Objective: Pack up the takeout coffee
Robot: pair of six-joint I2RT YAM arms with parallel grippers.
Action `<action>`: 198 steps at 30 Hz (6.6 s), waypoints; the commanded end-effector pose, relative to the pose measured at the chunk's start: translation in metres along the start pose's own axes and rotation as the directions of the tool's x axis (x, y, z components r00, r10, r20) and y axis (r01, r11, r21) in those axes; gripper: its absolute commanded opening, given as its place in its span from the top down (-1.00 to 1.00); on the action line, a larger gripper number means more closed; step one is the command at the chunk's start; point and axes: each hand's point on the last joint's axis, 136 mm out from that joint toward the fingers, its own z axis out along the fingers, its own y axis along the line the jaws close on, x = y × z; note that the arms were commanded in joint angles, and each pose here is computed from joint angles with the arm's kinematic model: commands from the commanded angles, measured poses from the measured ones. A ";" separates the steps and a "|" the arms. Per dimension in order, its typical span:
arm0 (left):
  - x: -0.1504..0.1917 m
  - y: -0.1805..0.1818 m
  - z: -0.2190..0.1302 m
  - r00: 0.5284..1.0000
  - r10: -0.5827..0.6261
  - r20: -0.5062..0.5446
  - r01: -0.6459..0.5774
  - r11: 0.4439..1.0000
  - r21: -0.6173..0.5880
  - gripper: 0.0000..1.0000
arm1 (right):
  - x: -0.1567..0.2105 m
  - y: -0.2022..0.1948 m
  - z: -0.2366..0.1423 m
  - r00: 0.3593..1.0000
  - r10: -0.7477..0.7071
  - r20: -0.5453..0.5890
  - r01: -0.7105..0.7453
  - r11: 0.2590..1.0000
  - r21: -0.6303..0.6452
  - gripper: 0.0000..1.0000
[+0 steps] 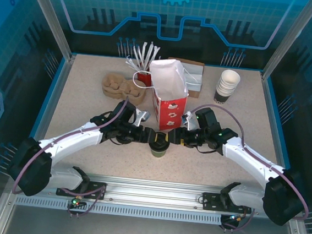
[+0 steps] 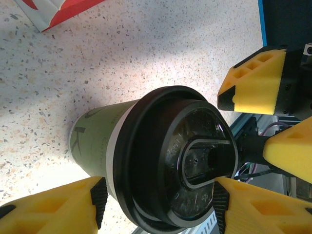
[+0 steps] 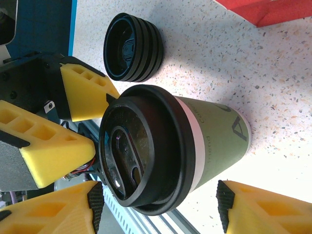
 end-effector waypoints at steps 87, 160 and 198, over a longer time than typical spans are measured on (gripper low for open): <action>0.006 0.027 0.011 0.997 -0.078 -0.028 0.075 0.993 -0.094 0.27 | 0.017 -0.041 0.008 0.997 0.077 -0.002 -0.077 0.994 0.080 0.02; -0.005 -0.017 0.032 0.902 0.394 -0.179 -0.428 0.760 -0.488 -0.59 | 0.015 -0.069 -0.086 0.965 0.131 0.226 -0.157 0.982 0.103 -0.16; -0.022 0.060 -0.030 0.980 0.196 -0.025 -0.165 0.746 -0.645 -0.62 | 0.014 -0.075 -0.088 0.962 0.150 0.230 -0.176 0.980 0.094 -0.16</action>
